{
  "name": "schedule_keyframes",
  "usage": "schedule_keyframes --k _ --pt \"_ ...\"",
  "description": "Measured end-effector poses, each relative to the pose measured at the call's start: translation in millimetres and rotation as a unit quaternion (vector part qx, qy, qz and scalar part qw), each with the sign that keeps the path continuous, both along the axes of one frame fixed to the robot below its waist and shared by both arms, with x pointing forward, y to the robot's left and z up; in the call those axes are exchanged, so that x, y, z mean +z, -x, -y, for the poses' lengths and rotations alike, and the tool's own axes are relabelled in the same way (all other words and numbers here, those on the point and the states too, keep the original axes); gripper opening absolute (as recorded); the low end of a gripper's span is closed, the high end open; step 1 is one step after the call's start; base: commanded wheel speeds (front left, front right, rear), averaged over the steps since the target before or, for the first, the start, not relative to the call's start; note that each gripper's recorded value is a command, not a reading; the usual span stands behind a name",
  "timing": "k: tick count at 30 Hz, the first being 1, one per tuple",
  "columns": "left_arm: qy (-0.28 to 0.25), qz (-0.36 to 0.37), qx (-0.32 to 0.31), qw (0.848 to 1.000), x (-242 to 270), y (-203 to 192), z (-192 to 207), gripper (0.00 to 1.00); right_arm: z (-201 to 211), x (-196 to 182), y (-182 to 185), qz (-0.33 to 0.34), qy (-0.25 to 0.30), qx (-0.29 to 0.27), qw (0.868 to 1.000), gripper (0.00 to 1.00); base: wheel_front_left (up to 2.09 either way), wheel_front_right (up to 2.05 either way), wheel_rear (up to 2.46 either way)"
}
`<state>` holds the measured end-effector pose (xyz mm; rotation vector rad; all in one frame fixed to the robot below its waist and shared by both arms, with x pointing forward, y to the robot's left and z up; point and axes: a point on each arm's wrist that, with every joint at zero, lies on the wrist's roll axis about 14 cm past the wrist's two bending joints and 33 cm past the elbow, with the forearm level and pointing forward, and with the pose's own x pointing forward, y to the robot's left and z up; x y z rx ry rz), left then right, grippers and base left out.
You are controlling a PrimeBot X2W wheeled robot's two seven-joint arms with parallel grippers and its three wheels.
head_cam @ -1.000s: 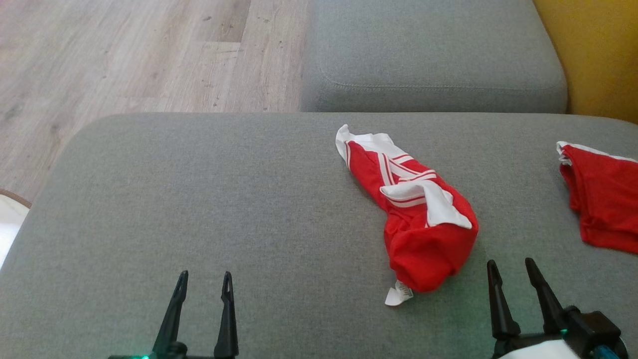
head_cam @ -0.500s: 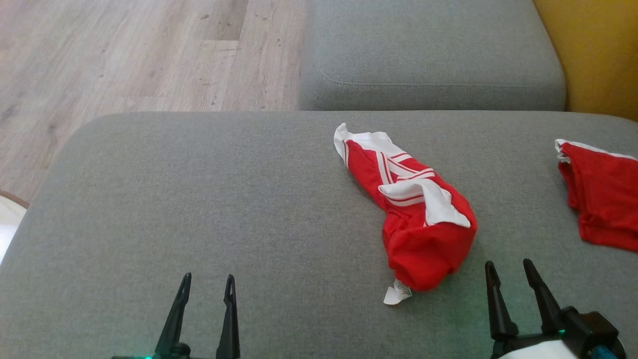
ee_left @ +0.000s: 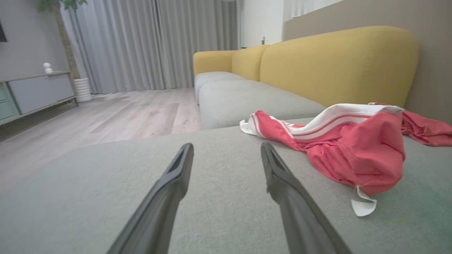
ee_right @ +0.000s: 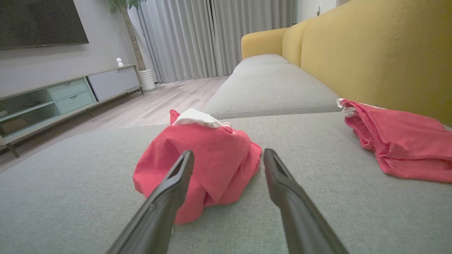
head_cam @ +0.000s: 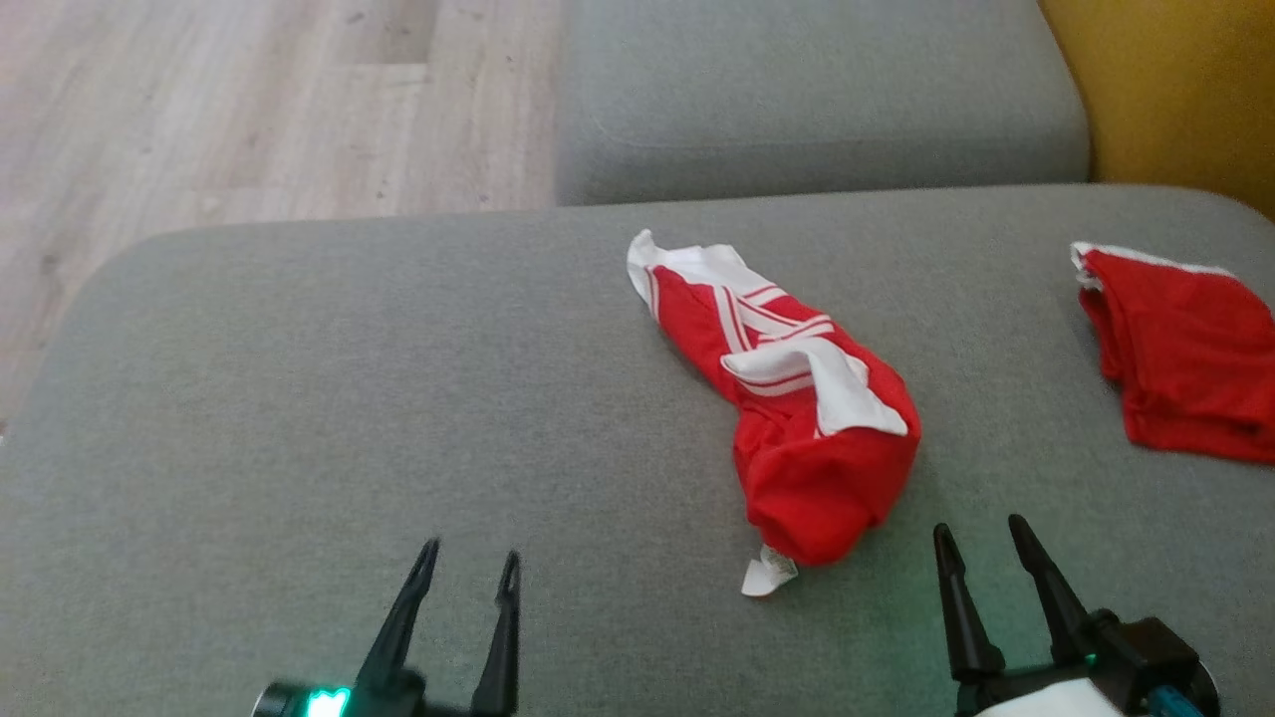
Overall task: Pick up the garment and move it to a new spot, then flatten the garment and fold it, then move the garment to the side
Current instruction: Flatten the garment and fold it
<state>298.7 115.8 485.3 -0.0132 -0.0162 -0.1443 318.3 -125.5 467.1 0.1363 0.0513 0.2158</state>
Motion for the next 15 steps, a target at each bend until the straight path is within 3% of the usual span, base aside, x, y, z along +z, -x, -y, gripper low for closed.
schedule_keyframes --k 7,15 --pt "-0.021 0.000 -0.105 0.994 4 -51 51 1.00 4 -8 -5 -0.013 0.003 -0.009 1.000 1.00 0.00 0.00 0.00" --pt "-0.063 -0.018 -0.254 0.965 37 -132 147 1.00 14 -15 -37 -0.022 0.010 -0.023 0.999 1.00 0.00 0.00 0.00"
